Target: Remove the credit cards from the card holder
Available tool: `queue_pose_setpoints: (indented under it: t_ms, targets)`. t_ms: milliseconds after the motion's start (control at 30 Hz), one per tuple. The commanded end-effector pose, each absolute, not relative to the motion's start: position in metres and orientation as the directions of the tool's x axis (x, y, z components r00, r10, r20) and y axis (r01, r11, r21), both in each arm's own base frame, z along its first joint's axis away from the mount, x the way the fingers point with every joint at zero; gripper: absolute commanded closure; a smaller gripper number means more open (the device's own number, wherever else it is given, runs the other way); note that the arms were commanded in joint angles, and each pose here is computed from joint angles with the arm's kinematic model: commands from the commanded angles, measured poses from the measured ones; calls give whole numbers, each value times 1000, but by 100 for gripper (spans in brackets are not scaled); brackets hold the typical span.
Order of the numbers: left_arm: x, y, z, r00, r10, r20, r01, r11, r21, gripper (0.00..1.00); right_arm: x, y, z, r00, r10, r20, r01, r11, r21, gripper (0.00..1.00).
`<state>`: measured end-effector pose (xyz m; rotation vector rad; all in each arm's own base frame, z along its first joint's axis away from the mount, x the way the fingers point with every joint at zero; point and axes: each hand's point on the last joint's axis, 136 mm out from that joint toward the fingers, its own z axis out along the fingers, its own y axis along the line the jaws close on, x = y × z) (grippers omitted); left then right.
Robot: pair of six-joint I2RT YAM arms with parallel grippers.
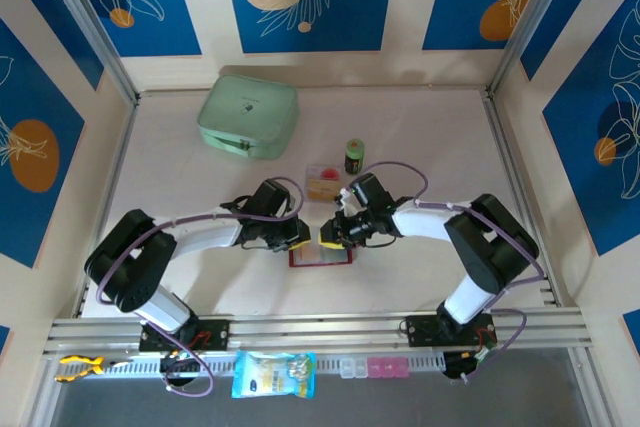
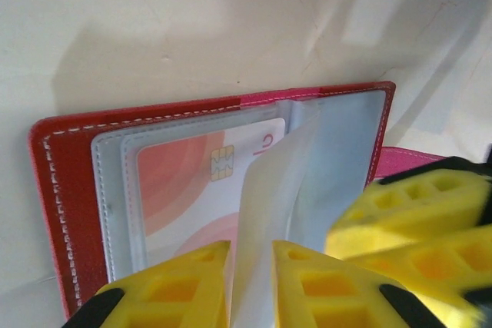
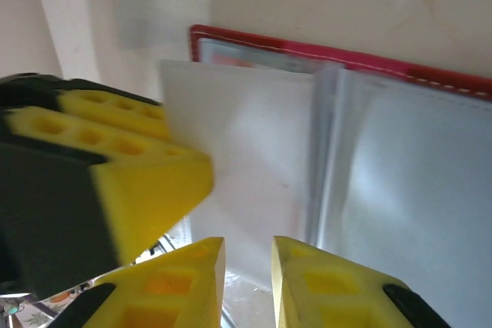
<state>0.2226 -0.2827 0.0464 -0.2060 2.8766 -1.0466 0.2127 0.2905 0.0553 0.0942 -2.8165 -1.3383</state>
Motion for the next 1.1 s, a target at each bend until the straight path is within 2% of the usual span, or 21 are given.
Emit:
queue_pose_setpoints:
  t_ms: [0,200,700,1067]
  targets:
    - [219,-293,63,-992,-123,-28,-72,737,-672,80,218,285,75,-998,-49,-42,-64,647,759,76]
    - [221,-301,71,-994,-105,-39,-50,732,-680,81,223,269,90,-997,-6,-78,-63,661,747,76]
    - [224,-331,72,-998,-49,-32,-13,721,-693,88,220,244,97,-994,50,-92,-35,668,744,76]
    - [228,-354,70,-1000,-20,-23,2,706,-708,86,216,230,97,-992,79,-94,-16,673,740,76]
